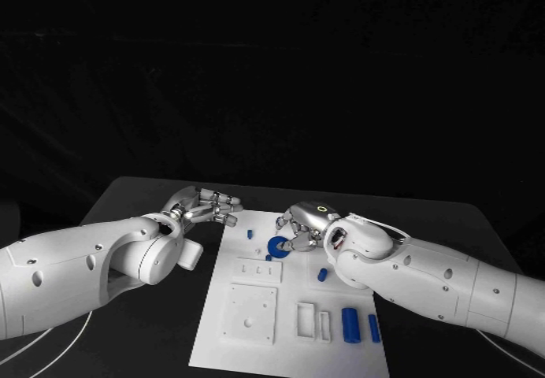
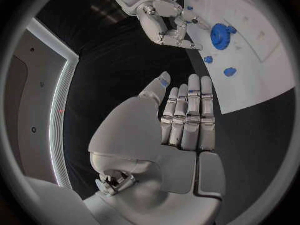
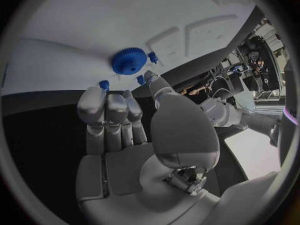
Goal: Assemble the parts on the task board
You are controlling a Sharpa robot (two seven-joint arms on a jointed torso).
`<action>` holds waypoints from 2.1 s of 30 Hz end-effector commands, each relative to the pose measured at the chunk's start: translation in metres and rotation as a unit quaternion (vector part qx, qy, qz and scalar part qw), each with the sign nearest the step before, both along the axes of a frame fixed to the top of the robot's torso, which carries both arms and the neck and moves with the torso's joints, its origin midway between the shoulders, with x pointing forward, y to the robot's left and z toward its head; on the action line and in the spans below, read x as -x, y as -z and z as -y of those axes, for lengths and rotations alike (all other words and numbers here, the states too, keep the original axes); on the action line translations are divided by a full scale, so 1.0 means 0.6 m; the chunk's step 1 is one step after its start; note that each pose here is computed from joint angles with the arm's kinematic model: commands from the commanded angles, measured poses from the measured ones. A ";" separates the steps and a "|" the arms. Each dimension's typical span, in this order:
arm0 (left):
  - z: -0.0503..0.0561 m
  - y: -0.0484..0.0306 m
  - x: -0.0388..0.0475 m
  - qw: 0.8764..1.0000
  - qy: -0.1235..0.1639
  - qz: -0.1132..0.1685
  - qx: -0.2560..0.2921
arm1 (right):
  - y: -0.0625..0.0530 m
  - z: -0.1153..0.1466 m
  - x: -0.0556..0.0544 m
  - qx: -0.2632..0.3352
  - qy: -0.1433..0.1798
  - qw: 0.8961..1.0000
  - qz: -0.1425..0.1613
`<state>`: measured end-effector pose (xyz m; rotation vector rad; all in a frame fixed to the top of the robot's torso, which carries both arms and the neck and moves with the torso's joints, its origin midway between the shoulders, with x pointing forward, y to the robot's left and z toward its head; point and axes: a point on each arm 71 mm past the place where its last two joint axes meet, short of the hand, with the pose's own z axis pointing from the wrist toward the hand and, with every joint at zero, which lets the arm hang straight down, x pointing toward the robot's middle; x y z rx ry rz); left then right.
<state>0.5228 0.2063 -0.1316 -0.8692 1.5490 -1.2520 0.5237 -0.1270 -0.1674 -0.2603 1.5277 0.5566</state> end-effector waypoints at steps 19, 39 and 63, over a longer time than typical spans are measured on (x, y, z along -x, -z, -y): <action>0.005 -0.001 0.001 1.000 0.011 0.000 0.001 | 0.039 0.000 -0.009 0.028 0.008 0.998 -0.048; 0.005 0.000 0.000 1.000 0.012 -0.003 0.000 | 0.047 0.001 -0.011 0.041 0.012 0.997 -0.062; 0.005 0.000 -0.002 1.000 0.012 -0.004 -0.001 | 0.020 0.009 0.000 0.000 0.042 0.999 0.021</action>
